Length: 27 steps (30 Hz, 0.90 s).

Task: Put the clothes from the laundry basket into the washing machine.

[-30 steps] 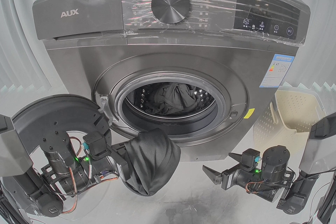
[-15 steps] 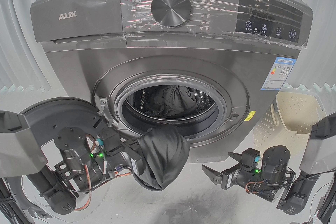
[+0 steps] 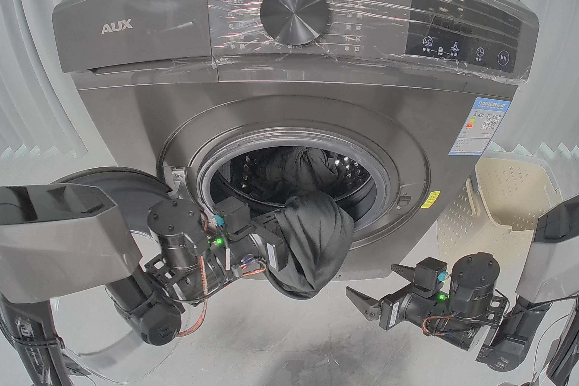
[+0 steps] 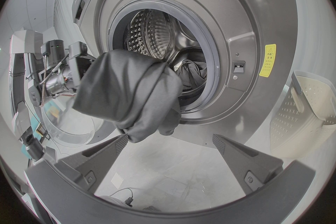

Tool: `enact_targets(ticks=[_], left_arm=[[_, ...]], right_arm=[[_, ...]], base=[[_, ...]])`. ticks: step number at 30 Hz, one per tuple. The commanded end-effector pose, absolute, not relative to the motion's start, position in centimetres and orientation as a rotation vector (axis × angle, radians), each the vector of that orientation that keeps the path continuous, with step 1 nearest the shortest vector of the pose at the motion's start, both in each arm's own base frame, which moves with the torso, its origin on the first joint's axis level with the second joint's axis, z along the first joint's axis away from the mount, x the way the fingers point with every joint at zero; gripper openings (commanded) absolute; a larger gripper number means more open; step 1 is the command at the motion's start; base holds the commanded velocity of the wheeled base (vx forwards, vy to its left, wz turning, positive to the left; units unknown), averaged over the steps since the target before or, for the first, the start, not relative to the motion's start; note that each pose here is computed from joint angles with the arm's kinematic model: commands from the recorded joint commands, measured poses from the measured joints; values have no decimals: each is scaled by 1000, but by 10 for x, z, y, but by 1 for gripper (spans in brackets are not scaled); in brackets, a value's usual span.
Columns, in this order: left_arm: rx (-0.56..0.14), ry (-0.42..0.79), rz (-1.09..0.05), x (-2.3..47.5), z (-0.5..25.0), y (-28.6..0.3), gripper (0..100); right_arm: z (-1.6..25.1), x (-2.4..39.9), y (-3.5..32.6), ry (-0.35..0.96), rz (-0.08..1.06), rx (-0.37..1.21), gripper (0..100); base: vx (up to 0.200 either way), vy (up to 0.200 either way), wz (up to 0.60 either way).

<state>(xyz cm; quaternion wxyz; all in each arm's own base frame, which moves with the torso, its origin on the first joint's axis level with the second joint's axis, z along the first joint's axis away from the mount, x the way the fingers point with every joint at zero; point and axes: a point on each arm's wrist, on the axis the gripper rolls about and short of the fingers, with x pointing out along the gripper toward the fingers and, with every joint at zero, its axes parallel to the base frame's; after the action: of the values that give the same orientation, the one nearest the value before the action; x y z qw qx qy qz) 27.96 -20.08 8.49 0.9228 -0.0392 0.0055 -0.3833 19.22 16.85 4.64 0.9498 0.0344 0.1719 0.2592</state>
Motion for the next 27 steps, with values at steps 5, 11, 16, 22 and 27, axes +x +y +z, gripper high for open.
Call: enact_targets(ticks=[5,11,16,22,27], left_arm=[[-118,29,-733,320,61,-222,0],[-120,22,-689,342,68,-235,0],[-115,46,-678,358,66,-245,0],[-125,-31,-587,397,72,-251,0],[-129,-54,-558,418,70,-255,0]], right_arm=[[45,193,169,355,527,74,100],[44,193,170,357,527,76,100],[43,193,170,362,527,77,100],[44,192,170,361,528,79,100],[43,192,170,362,528,78,100]], base=[[0,0,0],[0,0,0],[0,0,0],[0,0,0],[0,0,0]])
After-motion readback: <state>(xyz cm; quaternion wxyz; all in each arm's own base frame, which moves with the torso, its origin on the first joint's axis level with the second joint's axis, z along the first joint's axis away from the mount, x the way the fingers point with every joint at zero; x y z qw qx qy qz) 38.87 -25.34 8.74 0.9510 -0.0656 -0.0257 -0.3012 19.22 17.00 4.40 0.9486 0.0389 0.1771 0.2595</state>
